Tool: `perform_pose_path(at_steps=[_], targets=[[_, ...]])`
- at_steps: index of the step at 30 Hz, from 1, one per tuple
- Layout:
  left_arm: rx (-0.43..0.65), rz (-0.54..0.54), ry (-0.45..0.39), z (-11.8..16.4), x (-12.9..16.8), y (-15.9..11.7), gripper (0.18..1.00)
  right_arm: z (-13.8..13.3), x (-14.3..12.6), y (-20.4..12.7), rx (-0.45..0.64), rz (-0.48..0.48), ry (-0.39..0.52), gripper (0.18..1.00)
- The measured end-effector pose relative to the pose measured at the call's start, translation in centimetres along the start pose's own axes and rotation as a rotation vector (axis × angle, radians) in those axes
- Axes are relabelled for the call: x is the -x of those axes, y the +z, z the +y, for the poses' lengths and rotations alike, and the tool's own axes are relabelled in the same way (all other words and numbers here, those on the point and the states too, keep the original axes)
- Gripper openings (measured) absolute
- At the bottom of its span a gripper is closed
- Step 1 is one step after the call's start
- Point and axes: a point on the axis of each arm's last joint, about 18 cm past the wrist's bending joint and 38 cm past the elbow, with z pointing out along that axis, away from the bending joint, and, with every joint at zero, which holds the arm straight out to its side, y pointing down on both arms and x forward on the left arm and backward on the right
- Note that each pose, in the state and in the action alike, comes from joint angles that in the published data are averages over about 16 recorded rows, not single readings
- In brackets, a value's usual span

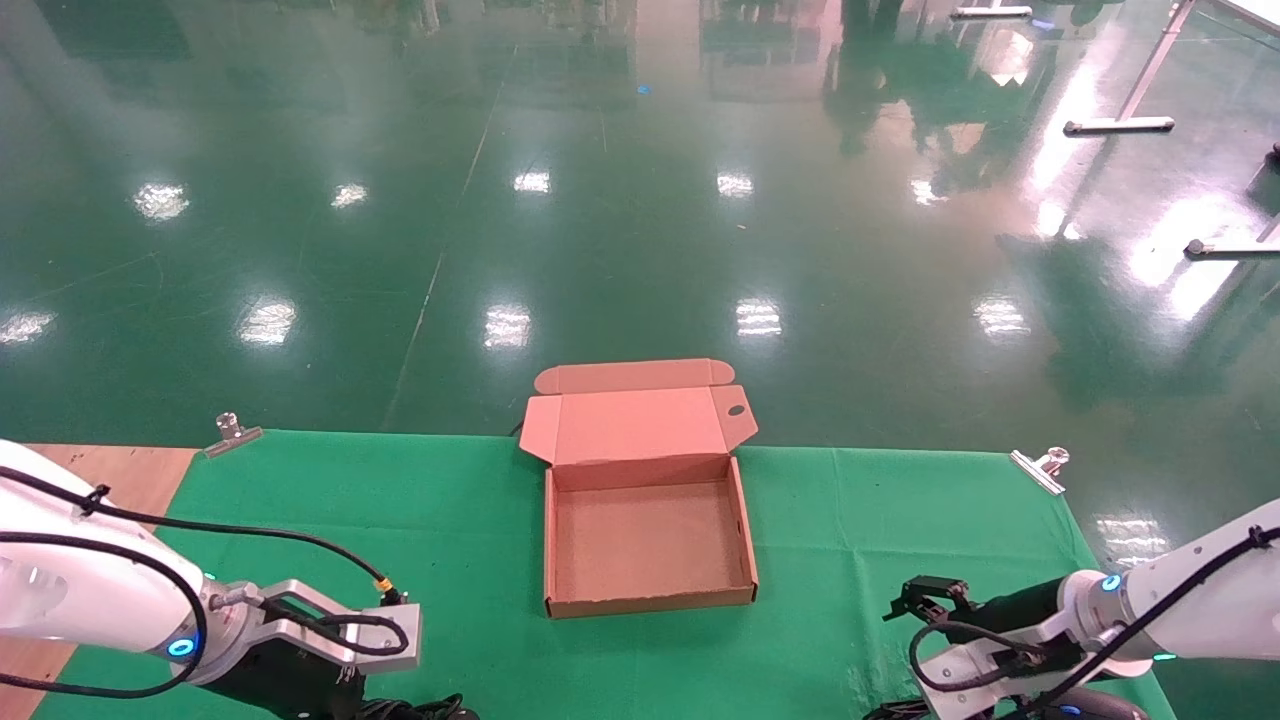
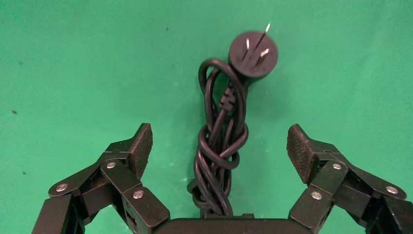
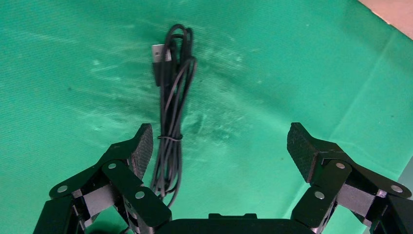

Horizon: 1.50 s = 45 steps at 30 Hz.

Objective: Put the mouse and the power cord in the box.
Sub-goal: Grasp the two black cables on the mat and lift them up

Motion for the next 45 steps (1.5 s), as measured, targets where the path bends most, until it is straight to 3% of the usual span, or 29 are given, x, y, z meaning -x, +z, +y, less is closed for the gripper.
perform_pose_path(at_steps=[27, 37, 45], targets=[[0.046, 0.005, 0.006, 1.9, -0.4, 0.4, 0.991, -0.3, 1.4, 1.1, -0.045, -0.07, 0.023, 0.979], [0.052, 0.002, 0.007, 2.1, -0.2, -0.2, 0.93, -0.2, 1.4, 1.1, -0.045, -0.064, 0.033, 0.873], [0.048, -0.001, -0.004, 2.3, -0.2, -0.4, 0.803, -0.1, 1.7, 1.2, -0.042, -0.065, 0.037, 0.731]])
